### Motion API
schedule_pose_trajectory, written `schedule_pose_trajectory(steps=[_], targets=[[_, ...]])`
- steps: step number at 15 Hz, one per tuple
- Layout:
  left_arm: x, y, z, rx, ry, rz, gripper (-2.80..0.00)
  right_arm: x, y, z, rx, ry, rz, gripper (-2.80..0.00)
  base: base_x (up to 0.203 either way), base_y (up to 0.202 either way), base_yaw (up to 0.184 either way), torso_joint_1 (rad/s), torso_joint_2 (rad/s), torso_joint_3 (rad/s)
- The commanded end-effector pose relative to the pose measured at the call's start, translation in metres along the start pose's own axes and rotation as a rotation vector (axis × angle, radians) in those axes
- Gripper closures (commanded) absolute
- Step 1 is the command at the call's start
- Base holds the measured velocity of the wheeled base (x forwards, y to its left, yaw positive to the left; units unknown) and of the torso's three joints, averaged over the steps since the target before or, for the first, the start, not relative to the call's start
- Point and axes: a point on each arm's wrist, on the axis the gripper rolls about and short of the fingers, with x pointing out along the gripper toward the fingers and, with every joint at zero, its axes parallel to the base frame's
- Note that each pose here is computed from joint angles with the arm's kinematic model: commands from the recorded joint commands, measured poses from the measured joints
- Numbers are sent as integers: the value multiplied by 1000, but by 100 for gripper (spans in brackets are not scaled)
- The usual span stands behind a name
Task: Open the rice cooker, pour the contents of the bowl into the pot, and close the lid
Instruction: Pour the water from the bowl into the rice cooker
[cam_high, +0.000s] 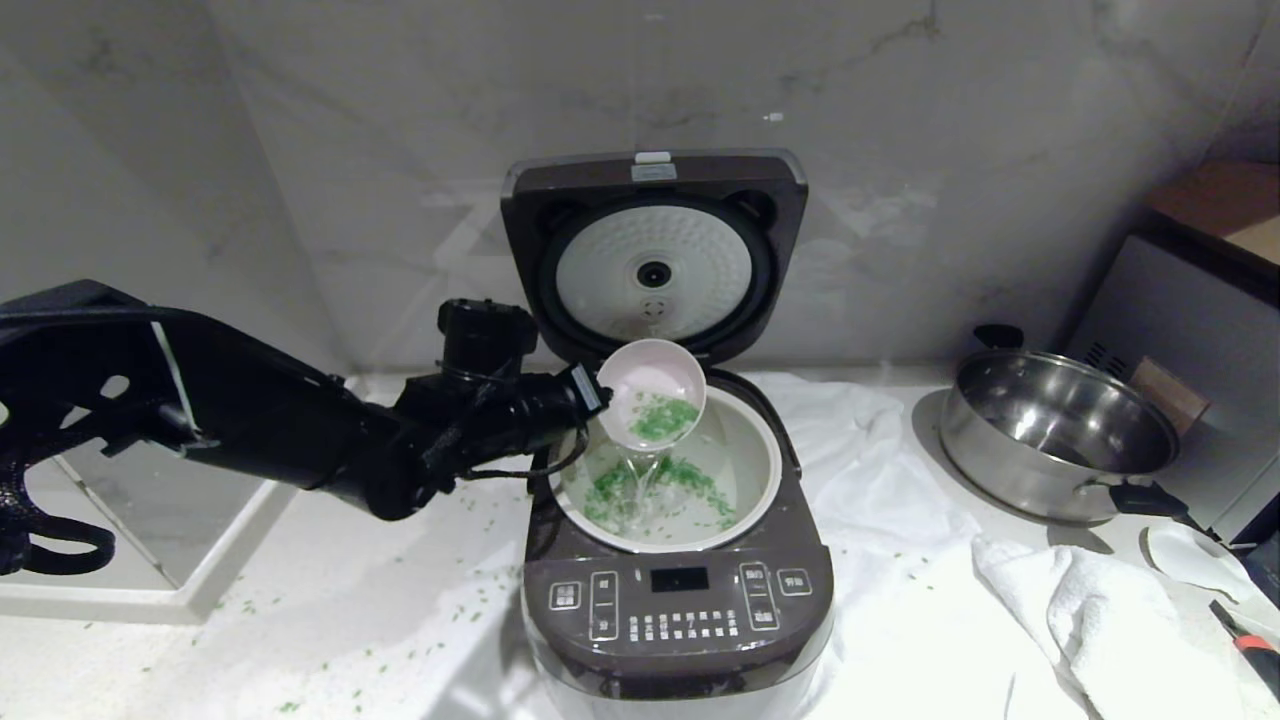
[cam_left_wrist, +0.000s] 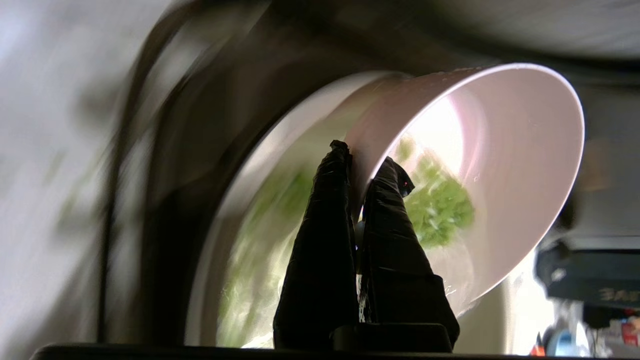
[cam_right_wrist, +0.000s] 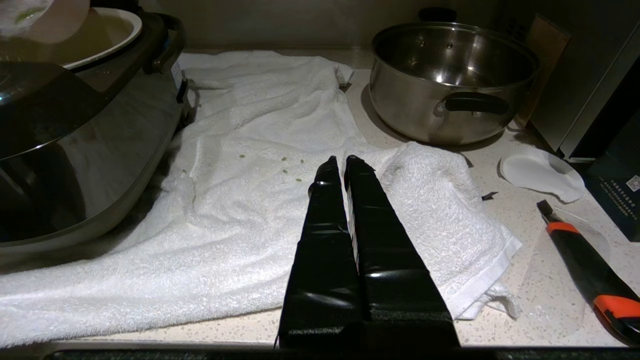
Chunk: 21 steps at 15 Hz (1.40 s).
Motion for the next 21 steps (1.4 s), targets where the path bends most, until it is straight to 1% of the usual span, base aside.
schedule_pose_trajectory(steps=[1, 3, 4, 5, 6, 7, 8, 9, 10, 13, 16, 21], targets=[[5, 1, -6, 77, -240, -220, 0, 0, 0, 0, 0, 1, 0, 0, 0, 0, 0, 0, 0, 0], [11, 13, -23, 133, -350, -313, 0, 0, 0, 0, 0, 0, 0, 0, 0, 0, 0, 0, 0, 0], [16, 22, -35, 148, -359, -324, 0, 0, 0, 0, 0, 0, 0, 0, 0, 0, 0, 0, 0, 0], [23, 32, -49, 161, -325, -296, 0, 0, 0, 0, 0, 0, 0, 0, 0, 0, 0, 0, 0, 0], [26, 37, -57, 171, -307, -269, 0, 0, 0, 0, 0, 0, 0, 0, 0, 0, 0, 0, 0, 0], [29, 38, -59, 168, -315, -251, 0, 0, 0, 0, 0, 0, 0, 0, 0, 0, 0, 0, 0, 0], [31, 37, -59, 162, -336, -240, 0, 0, 0, 0, 0, 0, 0, 0, 0, 0, 0, 0, 0, 0], [32, 35, -57, 160, -348, -246, 0, 0, 0, 0, 0, 0, 0, 0, 0, 0, 0, 0, 0, 0], [33, 32, -53, 159, -361, -258, 0, 0, 0, 0, 0, 0, 0, 0, 0, 0, 0, 0, 0, 0], [30, 14, -42, 160, -405, -310, 0, 0, 0, 0, 0, 0, 0, 0, 0, 0, 0, 0, 0, 0], [30, 10, -46, 160, -397, -318, 0, 0, 0, 0, 0, 0, 0, 0, 0, 0, 0, 0, 0, 0], [25, 8, -40, 164, -410, -324, 0, 0, 0, 0, 0, 0, 0, 0, 0, 0, 0, 0, 0, 0]])
